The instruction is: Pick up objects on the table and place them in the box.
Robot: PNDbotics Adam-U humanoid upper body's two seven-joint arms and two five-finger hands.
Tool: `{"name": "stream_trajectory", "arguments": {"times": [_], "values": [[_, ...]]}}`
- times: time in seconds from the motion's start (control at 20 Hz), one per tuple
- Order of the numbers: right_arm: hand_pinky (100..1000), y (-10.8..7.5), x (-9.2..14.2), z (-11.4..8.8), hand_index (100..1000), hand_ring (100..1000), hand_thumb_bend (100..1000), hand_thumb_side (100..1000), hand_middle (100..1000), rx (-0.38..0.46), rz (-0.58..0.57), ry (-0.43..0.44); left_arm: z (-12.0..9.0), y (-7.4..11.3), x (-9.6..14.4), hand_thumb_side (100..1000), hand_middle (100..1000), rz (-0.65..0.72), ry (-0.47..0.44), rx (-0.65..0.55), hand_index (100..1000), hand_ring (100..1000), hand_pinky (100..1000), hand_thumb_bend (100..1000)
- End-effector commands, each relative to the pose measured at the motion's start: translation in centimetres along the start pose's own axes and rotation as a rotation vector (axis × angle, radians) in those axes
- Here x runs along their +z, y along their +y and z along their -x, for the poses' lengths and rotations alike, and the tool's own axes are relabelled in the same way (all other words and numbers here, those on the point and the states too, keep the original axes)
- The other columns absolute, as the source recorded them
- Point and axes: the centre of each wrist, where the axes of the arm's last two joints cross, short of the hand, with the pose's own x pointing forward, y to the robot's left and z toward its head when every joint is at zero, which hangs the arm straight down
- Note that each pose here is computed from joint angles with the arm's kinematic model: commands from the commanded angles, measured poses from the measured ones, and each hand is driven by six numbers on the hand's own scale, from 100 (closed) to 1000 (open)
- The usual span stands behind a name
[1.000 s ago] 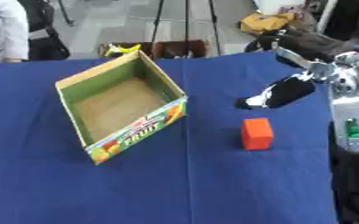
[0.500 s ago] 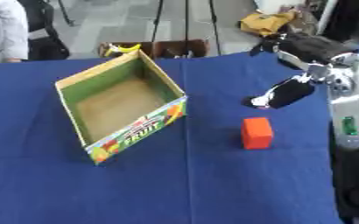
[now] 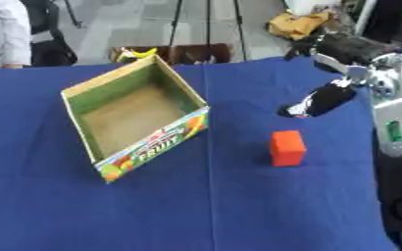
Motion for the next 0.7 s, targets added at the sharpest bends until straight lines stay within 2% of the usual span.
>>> {"name": "stream_trajectory", "arguments": {"times": [0.05, 0.35, 0.7], "values": [[815, -1.0, 0.2, 0.9, 881, 847, 711, 478, 837, 0.12, -0.123, -0.082, -0.8, 0.2, -0.7, 875, 626, 0.015, -0.038, -0.009, 897, 558, 358, 498], [813, -0.5, -0.3, 2.3, 885, 846, 753, 485, 840, 0.103, -0.162, -0.089, -0.8, 0.2, -0.7, 874, 627, 0.016, -0.038, -0.01, 897, 558, 357, 501], [814, -0.6, -0.8, 3.0, 887, 848, 767, 487, 845, 0.121, -0.194, -0.112, -0.8, 0.2, -0.7, 875, 627, 0.018, -0.037, -0.01, 897, 558, 357, 502]]}}
